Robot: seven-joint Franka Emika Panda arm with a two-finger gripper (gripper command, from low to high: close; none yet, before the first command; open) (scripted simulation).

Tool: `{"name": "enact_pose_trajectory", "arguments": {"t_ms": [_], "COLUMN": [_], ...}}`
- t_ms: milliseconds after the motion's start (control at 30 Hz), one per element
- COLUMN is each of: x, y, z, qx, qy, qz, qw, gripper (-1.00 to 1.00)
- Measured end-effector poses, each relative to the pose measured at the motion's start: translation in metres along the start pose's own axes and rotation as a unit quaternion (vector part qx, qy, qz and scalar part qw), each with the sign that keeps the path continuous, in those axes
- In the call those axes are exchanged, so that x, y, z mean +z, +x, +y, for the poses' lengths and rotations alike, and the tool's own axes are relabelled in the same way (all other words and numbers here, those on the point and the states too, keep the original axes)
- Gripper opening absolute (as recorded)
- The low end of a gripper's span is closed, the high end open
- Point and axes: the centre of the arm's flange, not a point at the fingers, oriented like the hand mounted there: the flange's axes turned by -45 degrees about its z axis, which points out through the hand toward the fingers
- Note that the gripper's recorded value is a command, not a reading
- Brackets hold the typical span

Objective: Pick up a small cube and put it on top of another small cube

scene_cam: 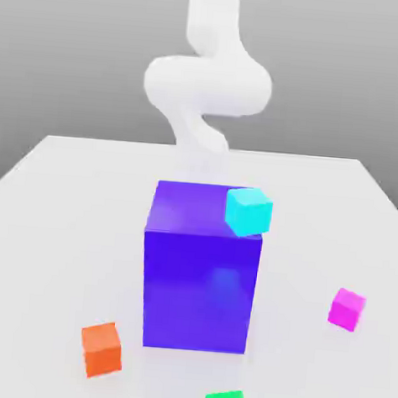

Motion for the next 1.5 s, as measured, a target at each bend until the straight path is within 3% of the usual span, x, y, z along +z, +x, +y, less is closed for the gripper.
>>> {"name": "enact_pose_trajectory", "arguments": {"t_ms": [167,367,700,933,967,1200,1400,1500], "x": [0.113,0.213,0.286,0.336,0.339,0.339,0.298,0.321], "y": [-0.037,-0.125,-0.344,-0.405,-0.409,-0.409,-0.372,-0.323], "z": [-0.075,-0.161,-0.268,-0.273,-0.272,-0.273,-0.271,-0.242], "qx": [-0.097,-0.213,-0.403,-0.414,-0.414,-0.415,-0.414,-0.347], "qy": [0.030,0.072,0.164,0.174,0.173,0.173,0.172,0.147], "qz": [-0.080,-0.167,-0.293,-0.307,-0.307,-0.307,-0.307,-0.320], "qw": [0.992,0.960,0.851,0.839,0.839,0.839,0.839,0.869], "gripper": [0.00,0.00,0.00,0.00,-1.00,-1.00,-1.00,-1.00]}}
